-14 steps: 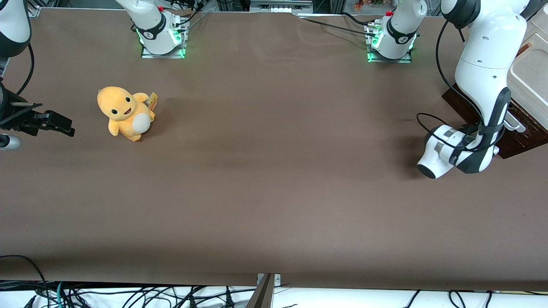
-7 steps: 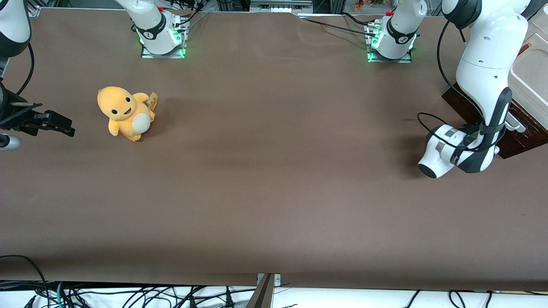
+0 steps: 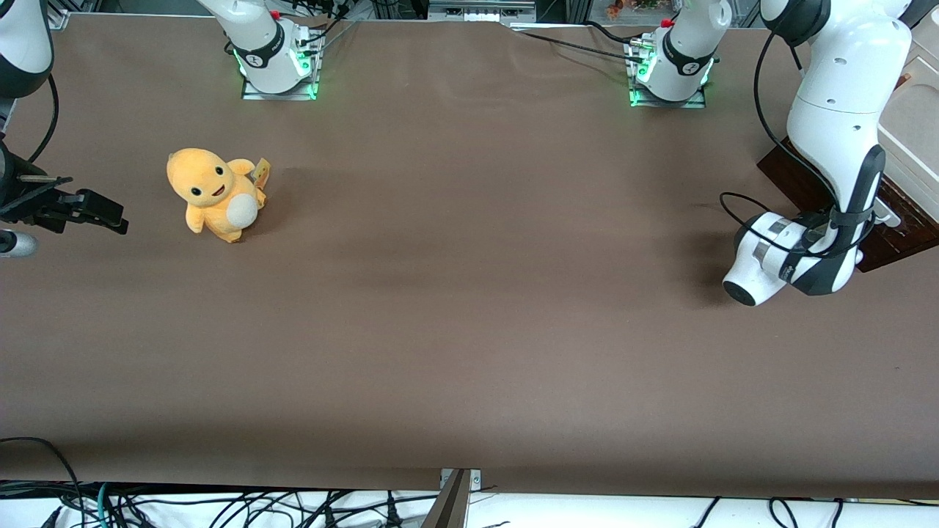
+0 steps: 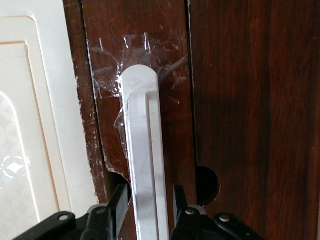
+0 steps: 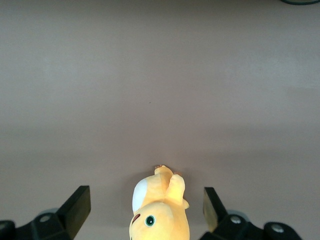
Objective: Open lower drawer with left arm only
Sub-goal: 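Close the left gripper around the white drawer handle, then pull the gripped handle outward from the cabinet with the left gripper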
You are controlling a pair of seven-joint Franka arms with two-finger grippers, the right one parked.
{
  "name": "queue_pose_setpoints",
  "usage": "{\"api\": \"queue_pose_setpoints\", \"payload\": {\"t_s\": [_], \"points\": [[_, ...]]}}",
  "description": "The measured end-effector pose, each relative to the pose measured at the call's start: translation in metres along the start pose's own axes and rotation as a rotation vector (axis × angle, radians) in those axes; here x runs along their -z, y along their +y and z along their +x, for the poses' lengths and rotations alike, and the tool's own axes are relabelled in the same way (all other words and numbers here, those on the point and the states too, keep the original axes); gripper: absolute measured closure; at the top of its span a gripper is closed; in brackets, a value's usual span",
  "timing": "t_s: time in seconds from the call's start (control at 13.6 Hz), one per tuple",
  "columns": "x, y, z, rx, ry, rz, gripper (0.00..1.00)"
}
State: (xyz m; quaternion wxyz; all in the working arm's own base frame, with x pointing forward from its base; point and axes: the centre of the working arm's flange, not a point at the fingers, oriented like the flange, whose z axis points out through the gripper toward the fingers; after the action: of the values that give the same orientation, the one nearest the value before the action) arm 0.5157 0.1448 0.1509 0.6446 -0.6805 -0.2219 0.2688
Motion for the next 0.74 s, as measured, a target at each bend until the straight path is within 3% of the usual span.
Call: {"api": "queue_pose_setpoints", "payload": {"t_s": [0.07, 0.22, 0.52, 0.74], "points": [[-0.0006, 0.0, 0.0003, 0.0, -0.001, 0.0, 0.58], [-0.002, 0.0, 0.0011, 0.0, -0.003, -0.002, 0.7], [-0.0017, -0.0033, 0.0023, 0.019, -0.004, -0.007, 0.82], [-0.0009, -0.0045, 0.0027, 0.023, -0.002, -0.012, 0.81]]}}
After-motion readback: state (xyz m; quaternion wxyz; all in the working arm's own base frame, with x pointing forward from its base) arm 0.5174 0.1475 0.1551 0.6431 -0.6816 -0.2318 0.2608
